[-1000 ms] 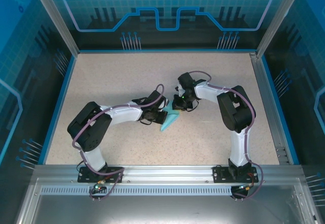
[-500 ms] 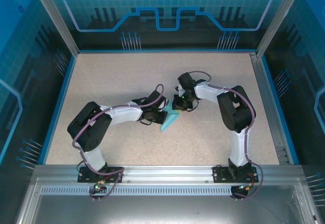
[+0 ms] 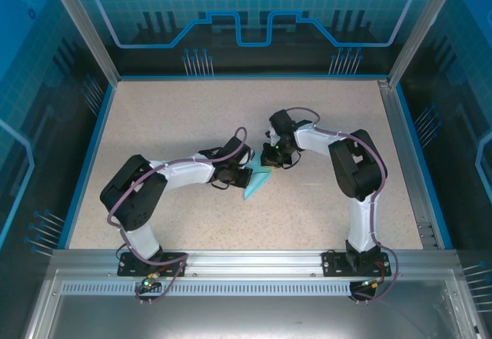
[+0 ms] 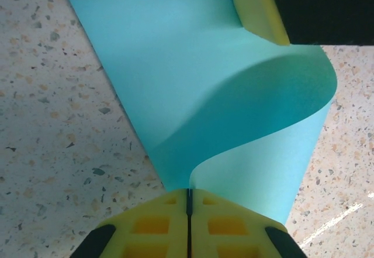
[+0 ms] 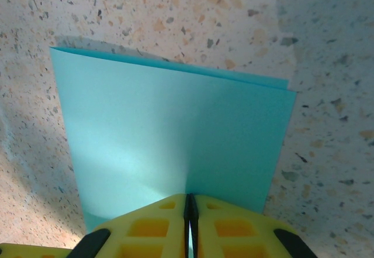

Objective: Fold a paper plane with a square sheet of paper (pick it up from the middle)
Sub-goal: Third fold the triangle at the center of the table.

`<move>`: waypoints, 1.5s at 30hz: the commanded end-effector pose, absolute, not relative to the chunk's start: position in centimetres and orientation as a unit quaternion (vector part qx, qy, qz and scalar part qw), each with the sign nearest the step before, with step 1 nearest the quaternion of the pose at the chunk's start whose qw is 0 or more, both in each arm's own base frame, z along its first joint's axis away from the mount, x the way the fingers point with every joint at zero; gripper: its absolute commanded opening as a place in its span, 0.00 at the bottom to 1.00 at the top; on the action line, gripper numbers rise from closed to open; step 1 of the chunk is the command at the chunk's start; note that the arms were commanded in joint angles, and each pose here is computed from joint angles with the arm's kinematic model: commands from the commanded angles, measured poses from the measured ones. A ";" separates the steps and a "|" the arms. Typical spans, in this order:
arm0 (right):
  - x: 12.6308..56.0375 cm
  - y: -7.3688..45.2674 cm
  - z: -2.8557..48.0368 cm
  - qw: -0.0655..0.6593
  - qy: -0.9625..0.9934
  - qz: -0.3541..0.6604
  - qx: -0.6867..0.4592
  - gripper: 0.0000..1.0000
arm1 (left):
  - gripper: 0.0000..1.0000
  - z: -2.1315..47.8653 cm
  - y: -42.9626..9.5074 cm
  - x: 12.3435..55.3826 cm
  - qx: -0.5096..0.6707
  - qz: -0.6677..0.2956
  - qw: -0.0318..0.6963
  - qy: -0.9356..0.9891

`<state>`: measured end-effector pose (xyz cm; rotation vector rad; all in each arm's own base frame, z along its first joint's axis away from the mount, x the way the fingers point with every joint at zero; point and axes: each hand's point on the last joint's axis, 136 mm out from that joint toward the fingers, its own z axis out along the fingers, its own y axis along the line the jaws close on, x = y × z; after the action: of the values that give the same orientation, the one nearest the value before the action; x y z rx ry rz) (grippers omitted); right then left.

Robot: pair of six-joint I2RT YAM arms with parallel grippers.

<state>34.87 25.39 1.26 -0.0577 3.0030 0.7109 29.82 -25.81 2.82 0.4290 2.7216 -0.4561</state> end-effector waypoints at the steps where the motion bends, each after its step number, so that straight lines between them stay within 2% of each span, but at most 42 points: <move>1: 32.9 24.7 0.1 -0.002 0.979 0.204 -0.011 0.12 | 0.08 3.2 -25.9 29.6 0.150 -0.173 0.167 0.959; 28: 33.3 25.1 1.7 0.013 0.972 0.233 0.008 0.15 | 0.08 0.6 -25.3 28.8 0.150 -0.160 0.147 0.965; 34: 33.8 25.3 4.0 0.037 0.965 0.261 0.005 0.19 | 0.09 2.1 -25.9 29.3 0.155 -0.178 0.168 0.957; 45: 35.6 24.9 2.3 0.036 0.970 0.239 0.005 0.15 | 0.09 2.6 -26.0 29.3 0.162 -0.180 0.173 0.955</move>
<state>34.89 25.34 2.56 0.0198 2.9730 0.7678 29.46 -25.91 1.77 0.4405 2.7317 -0.4731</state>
